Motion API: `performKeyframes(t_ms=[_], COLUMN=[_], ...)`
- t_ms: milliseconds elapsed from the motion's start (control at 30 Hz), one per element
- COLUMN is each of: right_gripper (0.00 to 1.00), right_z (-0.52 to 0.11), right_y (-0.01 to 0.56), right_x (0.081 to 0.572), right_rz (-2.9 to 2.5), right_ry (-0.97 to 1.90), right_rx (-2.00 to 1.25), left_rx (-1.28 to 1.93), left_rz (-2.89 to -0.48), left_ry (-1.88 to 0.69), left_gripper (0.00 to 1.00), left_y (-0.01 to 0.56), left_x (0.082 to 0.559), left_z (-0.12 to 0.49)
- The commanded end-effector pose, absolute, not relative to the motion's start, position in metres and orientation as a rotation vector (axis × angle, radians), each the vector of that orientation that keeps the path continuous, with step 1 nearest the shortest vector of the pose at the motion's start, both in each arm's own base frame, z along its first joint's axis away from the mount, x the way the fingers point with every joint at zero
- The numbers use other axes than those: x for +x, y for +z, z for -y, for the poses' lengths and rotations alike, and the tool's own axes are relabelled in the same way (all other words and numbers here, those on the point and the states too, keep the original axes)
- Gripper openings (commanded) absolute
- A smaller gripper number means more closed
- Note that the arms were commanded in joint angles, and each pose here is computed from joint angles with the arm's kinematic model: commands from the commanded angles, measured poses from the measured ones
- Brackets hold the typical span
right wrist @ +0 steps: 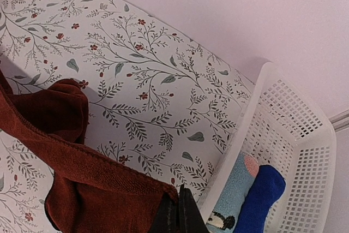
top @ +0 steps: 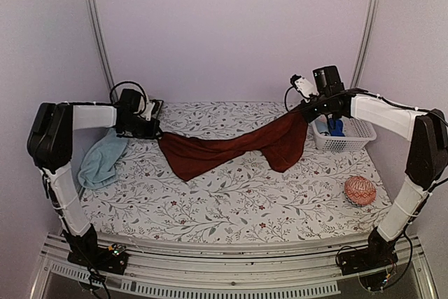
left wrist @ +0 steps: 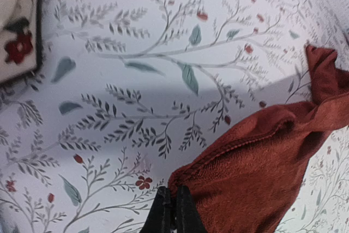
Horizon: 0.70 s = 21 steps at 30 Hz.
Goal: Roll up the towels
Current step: Pick up the towel from the center of the board, then flatten out the towel at the center of the board.
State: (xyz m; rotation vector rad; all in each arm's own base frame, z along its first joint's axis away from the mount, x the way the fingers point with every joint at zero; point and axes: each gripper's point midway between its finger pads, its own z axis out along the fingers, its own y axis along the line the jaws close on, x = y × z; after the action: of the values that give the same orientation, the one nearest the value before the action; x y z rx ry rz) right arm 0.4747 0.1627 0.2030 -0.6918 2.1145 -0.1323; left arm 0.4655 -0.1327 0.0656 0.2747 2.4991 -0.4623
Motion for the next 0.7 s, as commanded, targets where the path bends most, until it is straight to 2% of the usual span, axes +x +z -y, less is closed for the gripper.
performKeyframes(t_ms=[0, 167, 400, 667], right_gripper=[0.02, 0.02, 0.02, 0.02], right_z=[-0.16, -0.164, -0.143, -0.156], right_y=[0.25, 0.28, 0.318, 0.319], right_x=[0.469, 0.46, 0.457, 0.421], right_rz=[-2.009, -1.918, -1.838, -1.792], right_ry=[-0.081, -0.024, -0.023, 0.076], right_rx=[-0.642, -0.646, -0.553, -0.687], left_rx=[0.308, 0.354, 0.454, 0.527], left_rz=[-2.253, -2.132, -1.993, -1.924], left_ry=[-0.381, -0.342, -0.331, -0.377], left_gripper=[0.0, 0.0, 0.0, 0.0], left_y=[0.166, 0.214, 0.249, 0.268], left_x=[0.494, 0.495, 0.481, 0.439], left_z=[0.127, 0.126, 0.131, 0.135])
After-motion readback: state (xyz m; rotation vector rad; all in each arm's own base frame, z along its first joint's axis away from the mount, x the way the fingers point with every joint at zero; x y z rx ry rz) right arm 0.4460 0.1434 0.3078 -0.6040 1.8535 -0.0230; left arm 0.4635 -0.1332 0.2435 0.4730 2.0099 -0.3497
